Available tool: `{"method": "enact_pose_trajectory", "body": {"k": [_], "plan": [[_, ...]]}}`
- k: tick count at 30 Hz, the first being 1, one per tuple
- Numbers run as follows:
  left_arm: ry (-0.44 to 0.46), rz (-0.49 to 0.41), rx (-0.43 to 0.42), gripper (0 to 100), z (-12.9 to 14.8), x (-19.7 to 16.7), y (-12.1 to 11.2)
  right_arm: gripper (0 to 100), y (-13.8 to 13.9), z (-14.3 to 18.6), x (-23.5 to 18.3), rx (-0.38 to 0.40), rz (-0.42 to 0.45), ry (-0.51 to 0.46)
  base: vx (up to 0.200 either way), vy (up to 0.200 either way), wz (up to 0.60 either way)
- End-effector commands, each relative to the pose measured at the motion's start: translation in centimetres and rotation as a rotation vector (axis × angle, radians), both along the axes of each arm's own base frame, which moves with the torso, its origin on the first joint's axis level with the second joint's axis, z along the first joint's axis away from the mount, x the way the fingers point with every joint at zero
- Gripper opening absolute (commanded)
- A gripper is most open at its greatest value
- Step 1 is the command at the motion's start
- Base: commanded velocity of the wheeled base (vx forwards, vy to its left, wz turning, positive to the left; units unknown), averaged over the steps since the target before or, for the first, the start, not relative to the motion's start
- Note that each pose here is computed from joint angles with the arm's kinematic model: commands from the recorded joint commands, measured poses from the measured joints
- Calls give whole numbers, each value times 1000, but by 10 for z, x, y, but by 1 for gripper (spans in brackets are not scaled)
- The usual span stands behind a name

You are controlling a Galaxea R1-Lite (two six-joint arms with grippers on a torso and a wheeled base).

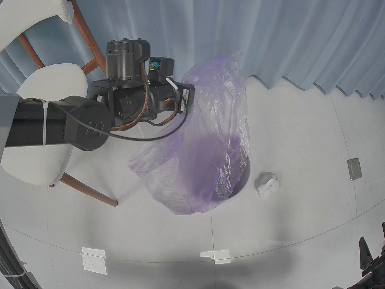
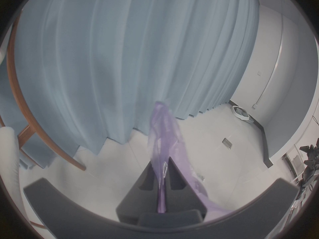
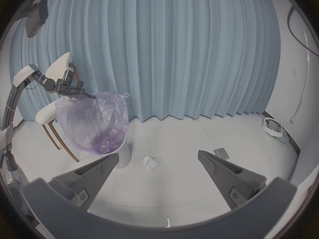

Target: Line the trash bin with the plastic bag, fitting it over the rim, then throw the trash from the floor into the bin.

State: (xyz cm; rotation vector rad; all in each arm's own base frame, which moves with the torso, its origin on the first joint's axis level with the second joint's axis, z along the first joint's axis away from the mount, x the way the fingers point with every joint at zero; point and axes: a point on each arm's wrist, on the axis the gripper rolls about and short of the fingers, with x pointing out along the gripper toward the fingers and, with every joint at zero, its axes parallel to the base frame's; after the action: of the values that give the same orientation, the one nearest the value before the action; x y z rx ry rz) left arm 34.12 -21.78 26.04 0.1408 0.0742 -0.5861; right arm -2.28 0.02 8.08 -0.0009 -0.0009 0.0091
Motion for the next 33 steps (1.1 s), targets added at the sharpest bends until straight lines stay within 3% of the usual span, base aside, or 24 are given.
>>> {"method": "enact_pose_trajectory", "body": {"k": [1, 4, 7, 10, 11, 12, 13, 15, 18, 21, 26, 33], "plan": [[21, -80, -2, 0, -3, -29, -36, 100, 1, -5, 0, -21, 32, 8, 0, 0, 0], [47, -72, 22, 0, -14, -38, -41, 100, 1, -5, 0, -22, 37, 2, 0, 0, 0], [47, -92, 6, 0, -20, -46, -49, 100, 1, 54, 1, 13, 90, -87, 0, 0, 0], [30, -93, -14, 0, -23, -47, -49, 100, 3, 88, 38, 51, 144, -52, 0, 0, 0], [23, -93, -21, 0, -25, -47, -49, 100, 7, 92, 61, 115, 208, 31, 0, 0, 0], [23, -93, -21, 0, -25, -47, -49, 100, 7, 92, 61, 115, 208, 31, 0, 0, 0], [35, -91, -11, 0, -30, -48, -47, 100, 12, 90, 85, 234, 218, 171, 0, 0, 0], [29, -90, -16, 0, -26, -50, -46, 100, 16, 90, 107, 309, 205, 265, 0, 0, 0], [26, -91, -19, 0, -23, -54, -43, 100, 20, 93, 127, 315, 229, 330, 0, 0, 0], [25, -81, -14, 0, -21, -60, -37, 100, 28, 90, 170, 328, 303, 460, 0, 0, 0], [16, -60, -10, 0, -17, -70, -32, 100, 38, 84, 216, 327, 313, 498, 0, 0, 0], [3, -69, -24, 0, -9, -88, -40, 100, 52, 53, 306, 336, 321, 413, 0, 0, 0]]}}
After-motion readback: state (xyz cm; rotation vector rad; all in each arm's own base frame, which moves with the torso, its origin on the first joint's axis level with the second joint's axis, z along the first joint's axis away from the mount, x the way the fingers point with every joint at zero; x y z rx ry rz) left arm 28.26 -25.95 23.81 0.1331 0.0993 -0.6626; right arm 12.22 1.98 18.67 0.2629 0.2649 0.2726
